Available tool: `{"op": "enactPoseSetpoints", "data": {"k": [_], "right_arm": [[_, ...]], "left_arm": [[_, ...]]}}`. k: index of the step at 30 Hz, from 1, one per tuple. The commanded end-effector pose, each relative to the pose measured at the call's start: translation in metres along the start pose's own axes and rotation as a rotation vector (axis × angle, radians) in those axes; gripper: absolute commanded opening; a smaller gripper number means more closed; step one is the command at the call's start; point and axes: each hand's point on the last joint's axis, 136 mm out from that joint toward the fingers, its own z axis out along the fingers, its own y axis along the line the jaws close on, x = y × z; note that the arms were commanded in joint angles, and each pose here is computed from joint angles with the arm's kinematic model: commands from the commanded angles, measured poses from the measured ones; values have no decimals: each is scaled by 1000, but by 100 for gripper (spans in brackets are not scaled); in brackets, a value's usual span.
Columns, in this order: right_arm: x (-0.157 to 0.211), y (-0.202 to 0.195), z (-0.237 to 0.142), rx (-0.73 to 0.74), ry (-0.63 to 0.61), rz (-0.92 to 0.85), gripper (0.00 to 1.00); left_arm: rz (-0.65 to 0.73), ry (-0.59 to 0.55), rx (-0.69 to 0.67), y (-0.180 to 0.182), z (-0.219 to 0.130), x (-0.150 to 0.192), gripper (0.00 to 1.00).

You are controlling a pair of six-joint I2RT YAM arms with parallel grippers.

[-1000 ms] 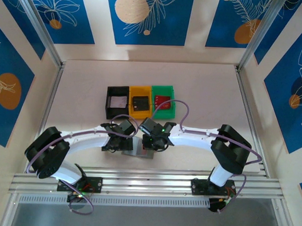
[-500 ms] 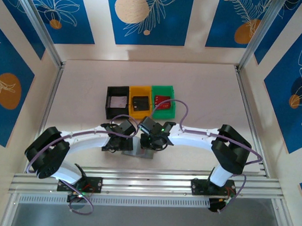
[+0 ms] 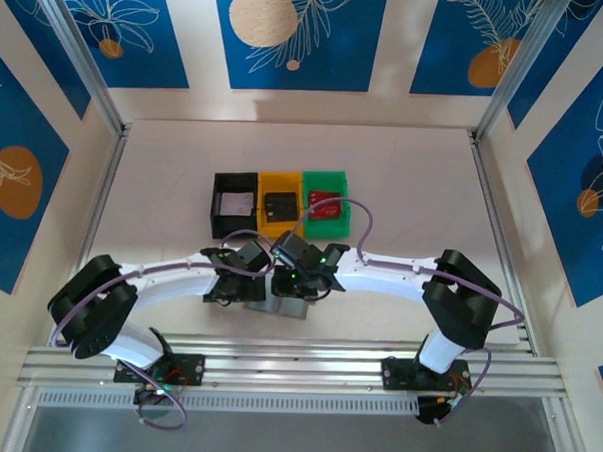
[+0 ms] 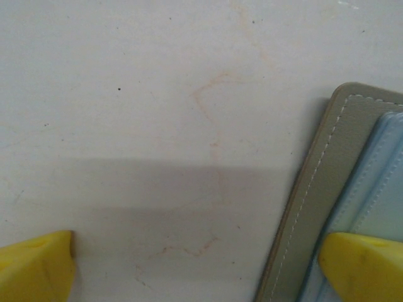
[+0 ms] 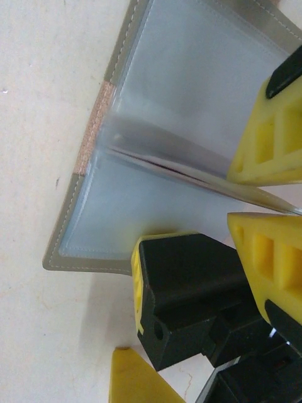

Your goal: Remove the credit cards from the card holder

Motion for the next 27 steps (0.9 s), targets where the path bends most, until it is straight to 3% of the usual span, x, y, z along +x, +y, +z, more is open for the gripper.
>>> {"op": "enactPoseSetpoints", "data": {"k": [1, 11, 27], "right_arm": [[2, 11, -1, -27, 16, 1, 21], [3, 11, 0, -26, 19, -3, 37], [1, 14, -4, -22, 5, 1, 42]], "left_arm": [[78, 210, 183, -36, 23, 57, 100], [77, 180, 186, -34, 13, 51, 100], [42, 48, 261, -30, -28, 32, 100]]}}
